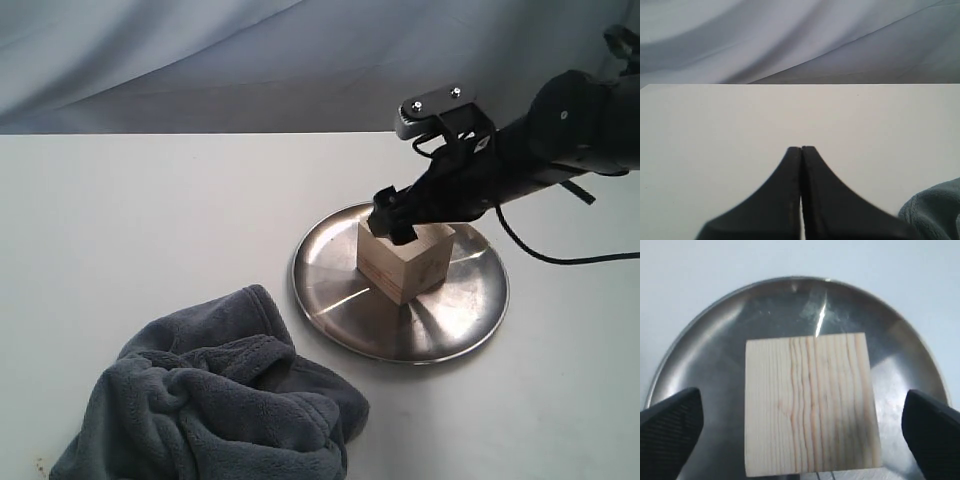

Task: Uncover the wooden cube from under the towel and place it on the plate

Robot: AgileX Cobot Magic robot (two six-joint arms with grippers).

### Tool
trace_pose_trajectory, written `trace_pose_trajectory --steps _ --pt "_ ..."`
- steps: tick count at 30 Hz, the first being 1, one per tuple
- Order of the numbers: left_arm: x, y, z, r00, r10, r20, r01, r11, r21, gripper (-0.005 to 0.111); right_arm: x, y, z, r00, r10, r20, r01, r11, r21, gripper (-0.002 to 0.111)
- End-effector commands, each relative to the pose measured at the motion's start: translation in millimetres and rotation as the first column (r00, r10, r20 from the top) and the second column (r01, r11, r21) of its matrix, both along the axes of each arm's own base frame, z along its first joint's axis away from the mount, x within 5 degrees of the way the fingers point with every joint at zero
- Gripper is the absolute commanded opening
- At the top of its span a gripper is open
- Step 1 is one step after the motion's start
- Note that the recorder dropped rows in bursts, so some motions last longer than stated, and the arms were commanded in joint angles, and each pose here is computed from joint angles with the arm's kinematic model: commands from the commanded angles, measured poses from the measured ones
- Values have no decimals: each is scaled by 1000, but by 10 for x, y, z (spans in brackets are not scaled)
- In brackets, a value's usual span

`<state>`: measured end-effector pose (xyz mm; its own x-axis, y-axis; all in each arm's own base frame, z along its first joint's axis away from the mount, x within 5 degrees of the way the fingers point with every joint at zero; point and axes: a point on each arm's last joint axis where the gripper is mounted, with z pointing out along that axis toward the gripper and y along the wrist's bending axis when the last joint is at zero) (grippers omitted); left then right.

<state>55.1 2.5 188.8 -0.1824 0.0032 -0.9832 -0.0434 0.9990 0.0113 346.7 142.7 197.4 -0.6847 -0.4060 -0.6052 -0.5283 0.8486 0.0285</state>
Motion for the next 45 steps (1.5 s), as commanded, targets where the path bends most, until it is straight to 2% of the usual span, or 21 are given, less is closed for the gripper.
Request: trace_pose_trajectory --steps 1,8,17,20,21,23,24,25,26,27,28,29,34,36,39,42,45 --pt "0 -2 7 1000 -3 9 3 1000 -2 0 -23 -43 297 994 -29 108 25 999 41 105" --pt "0 -2 7 1000 -3 9 3 1000 -2 0 -125 -113 826 950 -64 307 35 995 98 105" --pt "0 -2 7 1000 -3 9 3 1000 -2 0 -537 -284 1657 830 -106 547 8 984 179 104" --pt "0 -2 7 1000 -3 9 3 1000 0 0 -726 -352 1897 789 -121 603 -7 979 205 100" --pt "0 -2 7 1000 -3 9 3 1000 0 0 -778 -371 1957 777 -125 617 -11 977 212 97" --pt "0 -2 7 1000 -3 9 3 1000 -2 0 -966 -440 2154 734 -137 665 -26 973 230 78" --pt "0 -2 7 1000 -3 9 3 1000 -2 0 -1118 -491 2269 710 -119 694 -43 976 212 60" --pt "0 -2 7 1000 -3 9 3 1000 -2 0 -1185 -512 2303 706 -101 701 -51 980 192 53" --pt "0 -2 7 1000 -3 9 3 1000 -2 0 -1358 -562 2383 700 -73 710 -69 983 169 33" --pt "0 -2 7 1000 -3 9 3 1000 -2 0 -1441 -587 2422 697 -65 714 -77 983 164 24" --pt "0 -2 7 1000 -3 9 3 1000 -2 0 -1607 -632 2477 699 -45 714 -94 984 153 3" --pt "0 -2 7 1000 -3 9 3 1000 -2 0 -1727 -665 2525 695 -44 718 -105 981 161 0" --pt "0 -2 7 1000 -3 9 3 1000 -2 0 -2232 -811 2630 674 -13 738 -150 976 155 0" --pt "0 -2 7 1000 -3 9 3 1000 -2 0 -2447 -895 2552 626 5 780 -157 980 120 0" --pt "0 -2 7 1000 -3 9 3 1000 0 0 -2653 -986 2393 573 -61 817 -151 972 178 0" --pt "0 -2 7 1000 -3 9 3 1000 0 0 -2760 -1023 2230 568 -126 814 -158 953 258 0" --pt "0 -2 7 1000 -3 9 3 1000 0 0 -2838 -1037 1999 603 -124 788 -163 948 274 0"
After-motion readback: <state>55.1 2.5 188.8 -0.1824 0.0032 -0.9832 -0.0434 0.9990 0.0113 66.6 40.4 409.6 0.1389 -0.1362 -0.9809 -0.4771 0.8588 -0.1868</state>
